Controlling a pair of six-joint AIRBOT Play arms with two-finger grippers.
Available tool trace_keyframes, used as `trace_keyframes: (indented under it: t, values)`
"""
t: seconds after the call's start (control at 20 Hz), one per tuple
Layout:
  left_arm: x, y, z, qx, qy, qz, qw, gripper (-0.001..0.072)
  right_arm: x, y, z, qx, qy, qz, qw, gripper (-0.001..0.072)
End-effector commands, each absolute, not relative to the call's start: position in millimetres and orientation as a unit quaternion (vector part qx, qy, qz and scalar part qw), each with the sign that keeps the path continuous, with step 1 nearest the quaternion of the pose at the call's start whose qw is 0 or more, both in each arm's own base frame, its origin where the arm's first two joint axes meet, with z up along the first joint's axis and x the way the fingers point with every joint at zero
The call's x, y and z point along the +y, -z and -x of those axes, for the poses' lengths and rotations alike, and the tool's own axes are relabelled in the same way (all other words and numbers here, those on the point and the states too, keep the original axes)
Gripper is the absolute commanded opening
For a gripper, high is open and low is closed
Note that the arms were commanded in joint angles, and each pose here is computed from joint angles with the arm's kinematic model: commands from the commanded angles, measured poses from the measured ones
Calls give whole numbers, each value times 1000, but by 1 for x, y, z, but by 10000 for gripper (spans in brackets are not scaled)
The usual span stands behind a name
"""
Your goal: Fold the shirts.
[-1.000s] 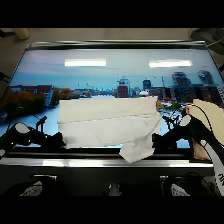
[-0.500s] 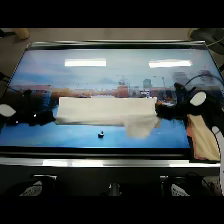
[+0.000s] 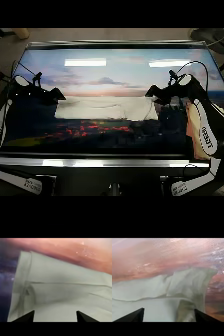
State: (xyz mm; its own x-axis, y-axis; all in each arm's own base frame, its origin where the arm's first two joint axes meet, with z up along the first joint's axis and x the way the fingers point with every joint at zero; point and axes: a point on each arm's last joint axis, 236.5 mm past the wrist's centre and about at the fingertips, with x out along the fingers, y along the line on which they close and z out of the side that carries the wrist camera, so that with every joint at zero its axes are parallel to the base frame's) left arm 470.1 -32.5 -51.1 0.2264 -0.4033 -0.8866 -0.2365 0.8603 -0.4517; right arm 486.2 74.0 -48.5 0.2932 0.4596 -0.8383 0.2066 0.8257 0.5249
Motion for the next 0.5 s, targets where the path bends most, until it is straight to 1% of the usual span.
trace_keyframes:
  t: [0.0,0.05,0.15,0.3,0.4,0.45]
  values:
    - [-23,37,-477,619,66,255,740,626,54,54,-458,638,-104,-236,725,708]
    - [-21,21,-478,606,67,253,751,622,40,62,-440,670,-92,-214,705,708]
    - [-28,-9,-478,583,79,241,772,622,42,77,-420,703,-90,-211,674,709]
    - [-55,-52,-473,554,107,216,797,621,75,97,-422,708,-111,-220,661,708]
    - [-80,-71,-467,544,131,198,805,621,94,110,-424,712,-108,-218,659,698]
    - [-94,-74,-464,544,144,189,805,619,103,114,-426,712,-98,-228,657,617]
